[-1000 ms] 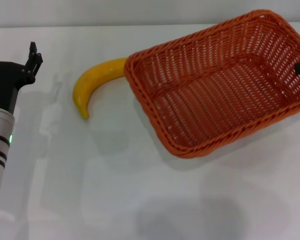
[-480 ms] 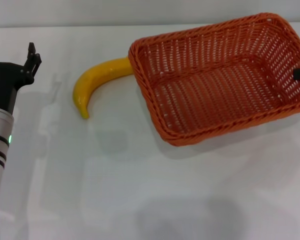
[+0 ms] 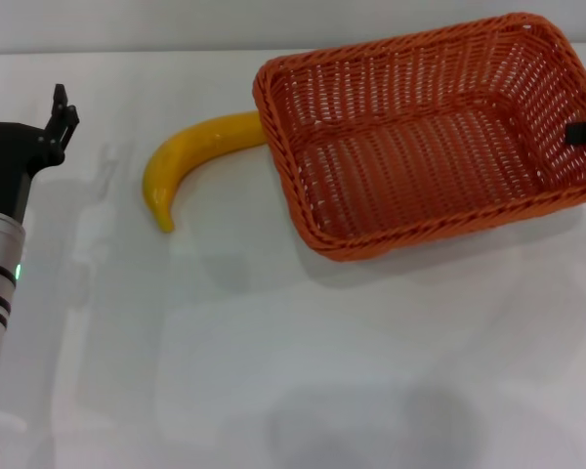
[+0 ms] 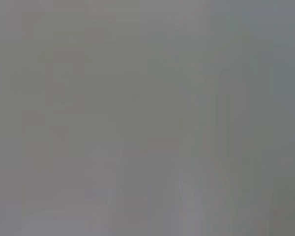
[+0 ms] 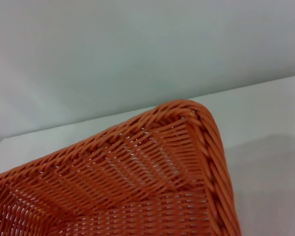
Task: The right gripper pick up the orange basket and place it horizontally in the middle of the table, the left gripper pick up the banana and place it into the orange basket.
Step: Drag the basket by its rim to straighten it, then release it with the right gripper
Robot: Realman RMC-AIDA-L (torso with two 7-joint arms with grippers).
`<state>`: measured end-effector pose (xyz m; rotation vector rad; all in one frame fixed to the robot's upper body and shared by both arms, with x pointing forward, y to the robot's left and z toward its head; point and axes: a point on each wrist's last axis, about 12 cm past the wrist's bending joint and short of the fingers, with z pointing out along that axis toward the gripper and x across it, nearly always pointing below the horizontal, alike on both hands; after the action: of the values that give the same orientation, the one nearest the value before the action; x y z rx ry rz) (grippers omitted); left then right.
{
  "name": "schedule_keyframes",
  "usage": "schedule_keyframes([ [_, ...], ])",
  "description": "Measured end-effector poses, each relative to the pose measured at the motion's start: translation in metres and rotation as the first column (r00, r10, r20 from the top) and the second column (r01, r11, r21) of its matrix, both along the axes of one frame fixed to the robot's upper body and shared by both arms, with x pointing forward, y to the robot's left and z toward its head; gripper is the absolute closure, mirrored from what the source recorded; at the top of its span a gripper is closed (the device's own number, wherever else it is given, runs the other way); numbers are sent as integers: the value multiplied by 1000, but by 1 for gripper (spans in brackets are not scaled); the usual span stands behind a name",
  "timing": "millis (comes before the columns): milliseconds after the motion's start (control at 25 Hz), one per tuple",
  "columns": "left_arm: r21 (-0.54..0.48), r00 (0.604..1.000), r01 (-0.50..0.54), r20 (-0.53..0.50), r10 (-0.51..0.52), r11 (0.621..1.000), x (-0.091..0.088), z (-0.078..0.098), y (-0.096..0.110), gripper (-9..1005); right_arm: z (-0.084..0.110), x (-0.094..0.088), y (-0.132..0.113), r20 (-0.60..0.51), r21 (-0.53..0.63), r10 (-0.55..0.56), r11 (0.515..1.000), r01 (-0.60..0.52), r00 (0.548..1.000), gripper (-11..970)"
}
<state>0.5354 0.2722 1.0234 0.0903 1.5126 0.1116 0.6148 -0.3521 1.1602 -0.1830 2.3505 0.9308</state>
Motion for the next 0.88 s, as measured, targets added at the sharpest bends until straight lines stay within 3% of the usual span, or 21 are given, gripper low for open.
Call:
schedule_keyframes([
  [880,0,1000,0,0,0,1000,0,0,0,117,-21,0,8,14,9,-92,996,92,996,765],
])
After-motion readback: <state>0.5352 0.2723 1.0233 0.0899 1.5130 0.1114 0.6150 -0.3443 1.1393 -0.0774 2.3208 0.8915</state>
